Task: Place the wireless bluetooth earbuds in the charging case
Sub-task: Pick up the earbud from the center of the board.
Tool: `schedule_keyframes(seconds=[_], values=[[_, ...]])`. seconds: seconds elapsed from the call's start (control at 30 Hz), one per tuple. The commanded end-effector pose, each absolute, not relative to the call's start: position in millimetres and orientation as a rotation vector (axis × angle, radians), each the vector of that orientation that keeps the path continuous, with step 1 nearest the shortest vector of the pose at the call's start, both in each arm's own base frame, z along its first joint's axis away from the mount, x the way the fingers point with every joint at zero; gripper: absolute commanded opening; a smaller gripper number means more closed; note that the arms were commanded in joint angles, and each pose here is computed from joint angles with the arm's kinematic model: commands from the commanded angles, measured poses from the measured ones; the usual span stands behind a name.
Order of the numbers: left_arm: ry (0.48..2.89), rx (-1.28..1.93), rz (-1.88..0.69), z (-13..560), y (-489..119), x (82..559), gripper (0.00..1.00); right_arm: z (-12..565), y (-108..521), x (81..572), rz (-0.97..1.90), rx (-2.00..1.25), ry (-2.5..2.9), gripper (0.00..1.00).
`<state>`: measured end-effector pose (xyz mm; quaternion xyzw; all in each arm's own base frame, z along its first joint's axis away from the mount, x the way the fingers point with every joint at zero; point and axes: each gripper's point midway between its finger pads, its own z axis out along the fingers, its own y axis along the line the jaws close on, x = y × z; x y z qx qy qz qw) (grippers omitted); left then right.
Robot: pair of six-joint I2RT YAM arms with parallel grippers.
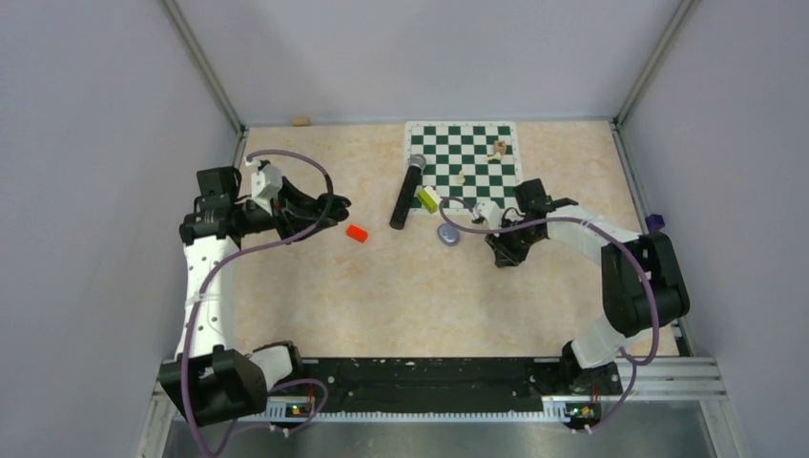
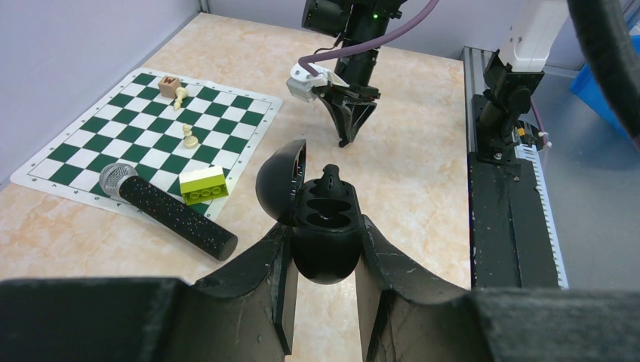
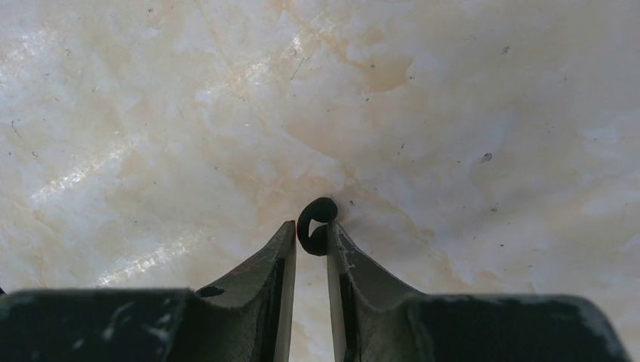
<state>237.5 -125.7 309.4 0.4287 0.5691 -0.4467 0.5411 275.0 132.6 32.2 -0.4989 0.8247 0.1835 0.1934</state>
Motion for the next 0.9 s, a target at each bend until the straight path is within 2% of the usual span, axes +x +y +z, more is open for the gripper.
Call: schedule_keyframes(seconds=[0.0,0.37,0.57,0.87], values=[[1.259,1.048,-1.086,327.8,-130.5,227.5,0.0,41.8,130.4,282.3,0.468,-1.381,2.269,0.21],[1.257,1.047,-1.09,327.5,-130.4,227.6,0.0,41.2,128.9,289.6,0.391,-1.383,2.253,0.2],[1.256,1.046,-1.094,327.3,-130.6,227.7,0.0,48.4,131.4,294.1,0.367,-1.375,2.215,0.1],[1.256,1.043,-1.102,327.1,-130.8,227.9,0.0,63.2,136.5,298.1,0.357,-1.358,2.154,0.02]])
